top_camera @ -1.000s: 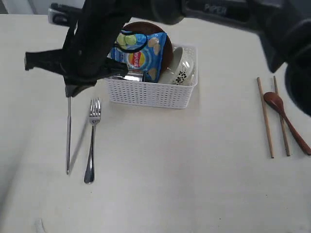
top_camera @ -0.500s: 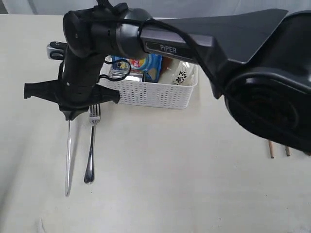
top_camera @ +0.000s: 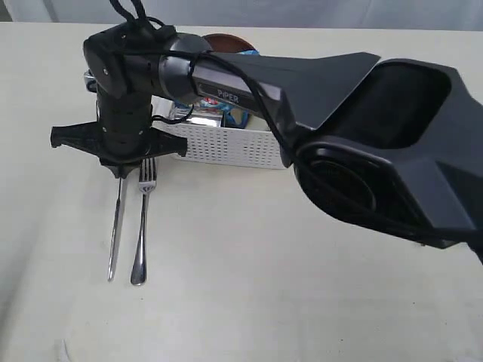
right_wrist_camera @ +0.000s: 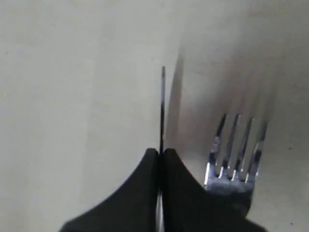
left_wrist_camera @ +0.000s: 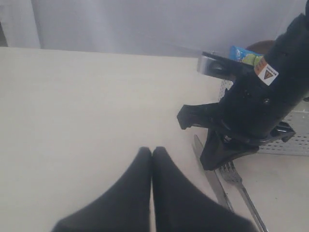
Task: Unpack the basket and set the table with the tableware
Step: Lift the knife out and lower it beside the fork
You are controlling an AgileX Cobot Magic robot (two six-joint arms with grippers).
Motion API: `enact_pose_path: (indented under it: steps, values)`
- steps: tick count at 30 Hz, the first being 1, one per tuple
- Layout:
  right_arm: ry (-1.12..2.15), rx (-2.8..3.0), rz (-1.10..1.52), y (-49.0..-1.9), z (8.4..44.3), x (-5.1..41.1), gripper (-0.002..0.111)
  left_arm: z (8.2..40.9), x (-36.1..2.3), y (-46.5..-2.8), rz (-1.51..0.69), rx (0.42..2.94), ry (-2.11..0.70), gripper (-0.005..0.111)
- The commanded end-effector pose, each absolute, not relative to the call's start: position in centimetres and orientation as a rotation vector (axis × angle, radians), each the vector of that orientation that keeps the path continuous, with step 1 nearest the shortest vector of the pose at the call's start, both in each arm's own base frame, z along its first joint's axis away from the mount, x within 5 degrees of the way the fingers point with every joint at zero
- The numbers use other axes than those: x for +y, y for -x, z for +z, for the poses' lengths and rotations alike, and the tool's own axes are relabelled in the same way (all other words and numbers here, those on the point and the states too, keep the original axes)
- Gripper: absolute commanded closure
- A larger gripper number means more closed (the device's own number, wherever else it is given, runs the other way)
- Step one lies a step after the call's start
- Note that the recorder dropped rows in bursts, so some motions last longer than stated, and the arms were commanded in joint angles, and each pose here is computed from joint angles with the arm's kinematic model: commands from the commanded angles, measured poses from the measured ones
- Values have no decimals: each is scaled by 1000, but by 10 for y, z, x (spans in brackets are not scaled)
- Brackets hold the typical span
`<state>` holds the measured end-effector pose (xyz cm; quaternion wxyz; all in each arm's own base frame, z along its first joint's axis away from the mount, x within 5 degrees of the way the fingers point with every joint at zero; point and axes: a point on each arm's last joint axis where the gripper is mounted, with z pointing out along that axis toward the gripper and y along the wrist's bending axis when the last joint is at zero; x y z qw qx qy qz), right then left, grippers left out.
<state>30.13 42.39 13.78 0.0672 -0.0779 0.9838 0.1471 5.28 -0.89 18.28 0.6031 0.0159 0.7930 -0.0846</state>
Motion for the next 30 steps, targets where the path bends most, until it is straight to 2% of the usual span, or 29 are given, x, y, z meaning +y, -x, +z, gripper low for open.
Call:
enact_pose_path:
  steps: [1,17,24,30]
  values:
    - [208,2978,390,-302,143,421,109,182,-9,-53,-196,1834,-44,107]
    - [184,2983,364,-289,143,428,107,182,-9,-53,-196,1834,-44,107]
    - [151,2969,377,-291,143,429,76,182,-9,-53,-196,1834,-44,107]
    - [148,2930,432,-293,149,431,74,182,-9,-53,-196,1834,-44,107]
